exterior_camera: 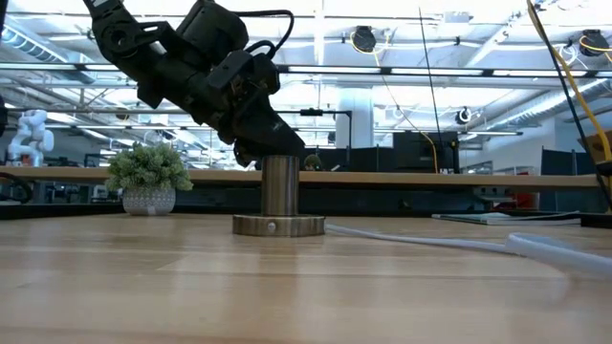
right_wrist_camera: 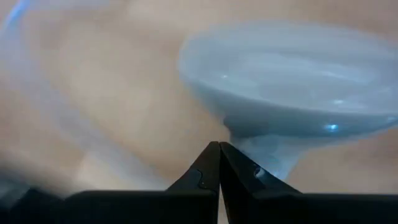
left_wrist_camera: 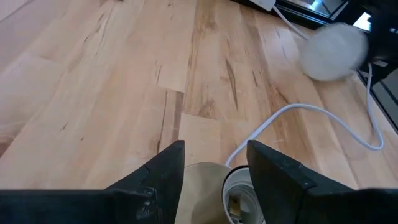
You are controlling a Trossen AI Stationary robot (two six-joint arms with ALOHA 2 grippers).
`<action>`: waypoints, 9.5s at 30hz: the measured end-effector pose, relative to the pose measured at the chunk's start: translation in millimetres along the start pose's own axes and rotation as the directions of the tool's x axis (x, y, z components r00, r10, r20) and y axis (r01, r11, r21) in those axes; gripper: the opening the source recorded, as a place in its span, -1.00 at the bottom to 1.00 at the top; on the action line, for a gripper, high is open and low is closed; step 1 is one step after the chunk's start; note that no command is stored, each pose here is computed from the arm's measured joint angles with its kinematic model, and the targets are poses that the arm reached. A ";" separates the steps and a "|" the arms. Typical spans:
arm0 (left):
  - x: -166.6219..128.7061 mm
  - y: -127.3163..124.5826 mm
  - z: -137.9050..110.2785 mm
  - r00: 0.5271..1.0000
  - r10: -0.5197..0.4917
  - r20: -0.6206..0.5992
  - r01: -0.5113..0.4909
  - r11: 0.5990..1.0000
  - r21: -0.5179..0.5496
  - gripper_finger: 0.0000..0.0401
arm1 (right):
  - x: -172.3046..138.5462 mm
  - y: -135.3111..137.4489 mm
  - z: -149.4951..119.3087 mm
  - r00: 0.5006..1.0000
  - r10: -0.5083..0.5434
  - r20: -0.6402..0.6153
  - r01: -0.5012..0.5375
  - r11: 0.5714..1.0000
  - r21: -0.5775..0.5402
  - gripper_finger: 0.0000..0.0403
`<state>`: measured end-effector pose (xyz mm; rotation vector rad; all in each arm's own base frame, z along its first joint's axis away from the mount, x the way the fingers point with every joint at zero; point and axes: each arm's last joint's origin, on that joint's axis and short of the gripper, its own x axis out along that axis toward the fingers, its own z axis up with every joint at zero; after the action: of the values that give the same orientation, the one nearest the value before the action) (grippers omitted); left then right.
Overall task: Screw lightbulb
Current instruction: Insert the white light bulb into the gold lamp
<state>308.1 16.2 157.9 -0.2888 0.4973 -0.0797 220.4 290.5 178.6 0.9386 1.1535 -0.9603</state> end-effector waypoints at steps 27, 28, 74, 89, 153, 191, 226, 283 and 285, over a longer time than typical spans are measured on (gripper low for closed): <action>-1.1 5.7 -1.3 1.000 0.021 -0.021 -0.020 1.000 0.019 -0.11 | -50.4 0.9 30.8 0.973 0.044 -0.225 -0.024 0.996 0.091 -0.77; -1.1 5.8 -1.9 0.999 0.019 -0.027 -0.018 1.000 0.023 -0.11 | -50.7 0.4 29.4 0.972 0.044 -0.231 -0.023 0.996 0.090 -0.74; -0.4 1.8 -4.6 0.999 -0.013 -0.052 0.015 0.999 0.030 -0.11 | -25.8 -36.9 6.8 0.915 -0.402 0.035 0.404 0.912 -0.070 -0.57; -0.3 1.3 -4.8 0.998 -0.014 -0.053 0.016 0.999 0.031 -0.11 | -31.4 -9.1 -2.7 0.986 -0.125 -0.108 0.115 0.989 -0.090 -0.26; 0.8 -4.6 -7.1 0.997 -0.037 -0.068 0.040 0.999 0.036 -0.11 | 2.7 13.5 42.7 0.969 -0.218 0.120 0.235 0.958 -0.162 0.48; 1.1 -6.7 -8.9 0.995 -0.047 -0.086 0.051 0.998 0.045 -0.11 | 74.9 -21.5 97.6 0.877 -0.258 0.404 0.257 0.965 0.060 -0.35; -116.0 -76.0 36.6 0.992 0.015 0.123 -0.044 0.970 0.238 -0.11 | 21.1 90.3 266.4 0.651 0.648 0.395 -0.249 0.674 -0.695 -0.35; -70.2 4.4 -50.2 0.964 -0.041 0.264 0.033 0.999 0.038 -0.30 | 66.9 20.3 292.6 0.137 0.929 0.344 -0.450 0.368 -0.814 -0.34; -63.3 4.7 -46.8 0.965 -0.042 0.258 0.033 0.999 0.038 -0.32 | 66.8 20.4 292.4 0.136 0.929 0.343 -0.472 0.366 -0.802 -0.29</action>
<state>230.0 18.0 146.3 -0.2710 0.2309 -0.0861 334.9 13.2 160.1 0.3849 -0.0182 -0.0492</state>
